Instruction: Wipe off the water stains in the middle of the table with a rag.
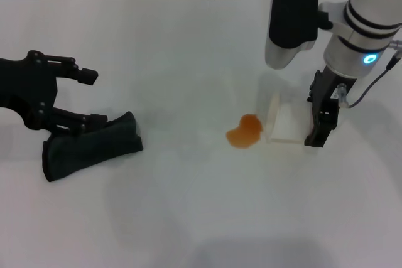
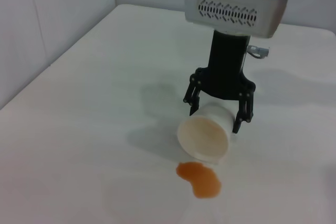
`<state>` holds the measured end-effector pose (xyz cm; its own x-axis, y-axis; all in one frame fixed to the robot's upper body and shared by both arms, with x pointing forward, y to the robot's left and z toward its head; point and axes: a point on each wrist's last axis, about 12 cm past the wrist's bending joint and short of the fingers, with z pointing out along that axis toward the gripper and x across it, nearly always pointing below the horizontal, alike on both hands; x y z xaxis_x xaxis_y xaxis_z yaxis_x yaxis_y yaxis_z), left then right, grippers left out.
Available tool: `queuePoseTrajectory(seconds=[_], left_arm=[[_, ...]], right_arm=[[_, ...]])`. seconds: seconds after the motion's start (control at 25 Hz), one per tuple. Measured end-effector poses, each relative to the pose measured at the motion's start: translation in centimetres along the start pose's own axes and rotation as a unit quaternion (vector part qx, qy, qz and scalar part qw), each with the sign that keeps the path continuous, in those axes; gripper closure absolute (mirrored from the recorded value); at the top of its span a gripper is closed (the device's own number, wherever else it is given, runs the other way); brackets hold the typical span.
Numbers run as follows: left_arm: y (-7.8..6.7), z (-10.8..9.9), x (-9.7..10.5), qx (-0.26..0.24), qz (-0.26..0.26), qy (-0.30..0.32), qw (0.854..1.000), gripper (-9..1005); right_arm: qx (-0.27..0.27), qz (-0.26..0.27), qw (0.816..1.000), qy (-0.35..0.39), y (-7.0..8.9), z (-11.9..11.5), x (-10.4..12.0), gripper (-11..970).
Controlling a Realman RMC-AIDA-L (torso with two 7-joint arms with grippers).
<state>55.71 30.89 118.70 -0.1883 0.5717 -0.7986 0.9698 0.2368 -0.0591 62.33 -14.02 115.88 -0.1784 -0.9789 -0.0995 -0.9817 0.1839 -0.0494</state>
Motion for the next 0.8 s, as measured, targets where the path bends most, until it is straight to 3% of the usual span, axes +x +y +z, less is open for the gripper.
queuePoseTrajectory(seconds=[0.48, 0.68, 0.8], left_arm=[[-0.13, 0.13, 0.17, 0.001, -0.003, -0.001, 1.0, 123], [-0.14, 0.12, 0.19, 0.001, -0.001, -0.001, 1.0, 123], [-0.14, 0.12, 0.19, 0.001, -0.001, -0.001, 1.0, 124]], right_arm=[[0.012, 0.0, 1.0, 0.004, -0.09, 0.8, 0.02, 119], [0.009, 0.0, 1.0, 0.005, 0.04, 0.93, 0.31, 233], [0.008, 0.004, 1.0, -0.003, 0.18, 0.86, 0.58, 250]])
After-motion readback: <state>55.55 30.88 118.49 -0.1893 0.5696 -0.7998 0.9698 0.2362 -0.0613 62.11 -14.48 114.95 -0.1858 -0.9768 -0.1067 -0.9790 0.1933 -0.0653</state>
